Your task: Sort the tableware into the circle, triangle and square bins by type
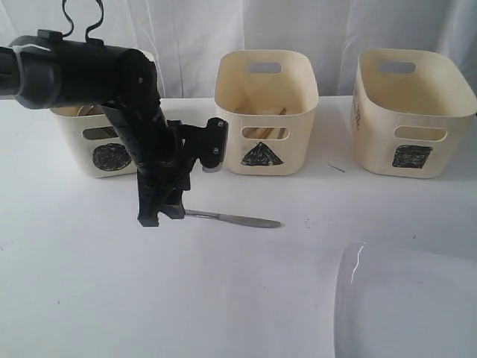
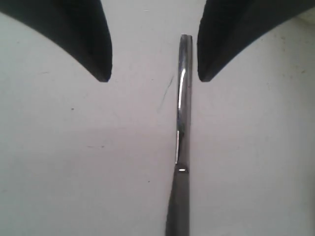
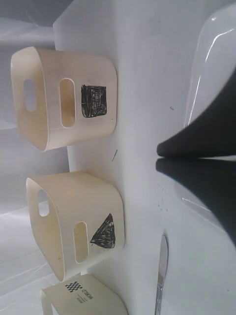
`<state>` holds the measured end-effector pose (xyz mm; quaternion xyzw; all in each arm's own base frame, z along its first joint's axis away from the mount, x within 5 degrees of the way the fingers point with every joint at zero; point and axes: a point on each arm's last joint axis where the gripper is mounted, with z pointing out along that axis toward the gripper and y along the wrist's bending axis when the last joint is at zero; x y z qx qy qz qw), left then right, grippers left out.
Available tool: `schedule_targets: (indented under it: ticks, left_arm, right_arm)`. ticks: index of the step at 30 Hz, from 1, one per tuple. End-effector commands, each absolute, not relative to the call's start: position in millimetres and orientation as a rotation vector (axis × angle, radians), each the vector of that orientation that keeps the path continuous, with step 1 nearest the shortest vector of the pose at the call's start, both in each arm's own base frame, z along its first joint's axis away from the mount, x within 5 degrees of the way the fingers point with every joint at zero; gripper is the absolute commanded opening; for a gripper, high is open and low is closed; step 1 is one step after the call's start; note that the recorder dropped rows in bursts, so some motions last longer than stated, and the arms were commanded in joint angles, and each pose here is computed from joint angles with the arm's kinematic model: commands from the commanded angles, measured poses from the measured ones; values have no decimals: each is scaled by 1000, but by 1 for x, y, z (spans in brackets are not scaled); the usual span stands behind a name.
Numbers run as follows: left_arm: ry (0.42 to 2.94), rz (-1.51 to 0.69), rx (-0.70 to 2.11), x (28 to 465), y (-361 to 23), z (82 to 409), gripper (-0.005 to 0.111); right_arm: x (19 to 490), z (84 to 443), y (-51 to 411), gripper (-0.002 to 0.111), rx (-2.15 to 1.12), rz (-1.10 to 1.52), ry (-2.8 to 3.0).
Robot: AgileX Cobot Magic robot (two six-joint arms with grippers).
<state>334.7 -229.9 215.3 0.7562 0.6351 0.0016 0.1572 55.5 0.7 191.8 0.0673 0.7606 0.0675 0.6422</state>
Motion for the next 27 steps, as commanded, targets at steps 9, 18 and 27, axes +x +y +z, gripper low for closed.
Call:
schedule_targets:
  ticks: [9,18,27]
  left_arm:
    - [1781,-71,2179,349,-240,187,56]
    - [1758,-53,2176,353,-242,179,56]
    - [1775,-51,2176,359,-240,165,56]
  right_arm:
    - [55,191,0,0,157,152,1724]
    - [55,191,0,0,157,152,1724]
    - [55,191,0,0,157,152,1724]
